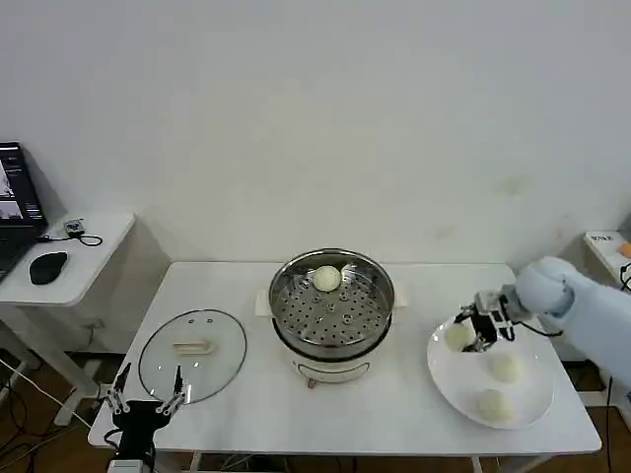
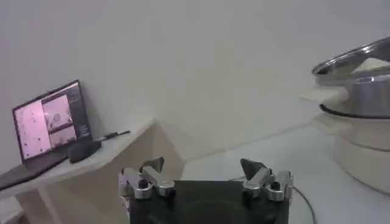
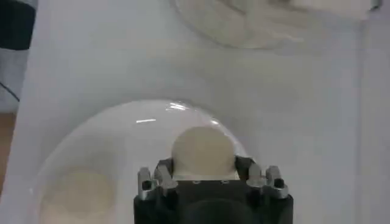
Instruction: Take steamed baozi put them in steamer then cover it.
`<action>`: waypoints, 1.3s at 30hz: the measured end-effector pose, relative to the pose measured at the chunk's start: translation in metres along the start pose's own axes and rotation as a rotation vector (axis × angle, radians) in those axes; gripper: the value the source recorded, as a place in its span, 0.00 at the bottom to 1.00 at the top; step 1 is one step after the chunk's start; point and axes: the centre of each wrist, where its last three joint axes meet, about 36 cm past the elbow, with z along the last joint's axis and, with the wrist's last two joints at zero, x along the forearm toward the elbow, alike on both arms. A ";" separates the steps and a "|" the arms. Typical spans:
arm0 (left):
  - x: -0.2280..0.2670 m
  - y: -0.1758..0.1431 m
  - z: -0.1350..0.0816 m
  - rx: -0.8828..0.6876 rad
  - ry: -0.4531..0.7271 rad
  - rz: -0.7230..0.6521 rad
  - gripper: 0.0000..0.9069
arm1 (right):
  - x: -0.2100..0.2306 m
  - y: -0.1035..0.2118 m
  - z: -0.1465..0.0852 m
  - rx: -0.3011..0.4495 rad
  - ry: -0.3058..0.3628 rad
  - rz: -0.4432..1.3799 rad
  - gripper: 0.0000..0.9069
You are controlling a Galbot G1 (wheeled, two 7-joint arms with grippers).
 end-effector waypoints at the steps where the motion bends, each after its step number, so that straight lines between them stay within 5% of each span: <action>1: 0.000 0.000 0.000 0.000 0.000 0.001 1.00 | 0.007 -0.008 -0.006 0.006 -0.008 0.015 0.76; 11: -0.001 0.003 -0.006 0.004 -0.013 -0.012 1.00 | 0.041 -0.068 -0.109 0.089 -0.116 0.083 0.77; 22: -0.004 0.008 -0.007 0.006 -0.018 -0.039 1.00 | 0.005 -0.091 -0.224 0.098 -0.206 0.012 0.77; 31: -0.004 0.013 -0.011 0.012 -0.027 -0.061 1.00 | -0.051 -0.083 -0.277 0.070 -0.191 -0.080 0.77; 39: -0.007 0.014 -0.008 0.014 -0.024 -0.069 1.00 | -0.088 -0.076 -0.297 0.058 -0.171 -0.123 0.77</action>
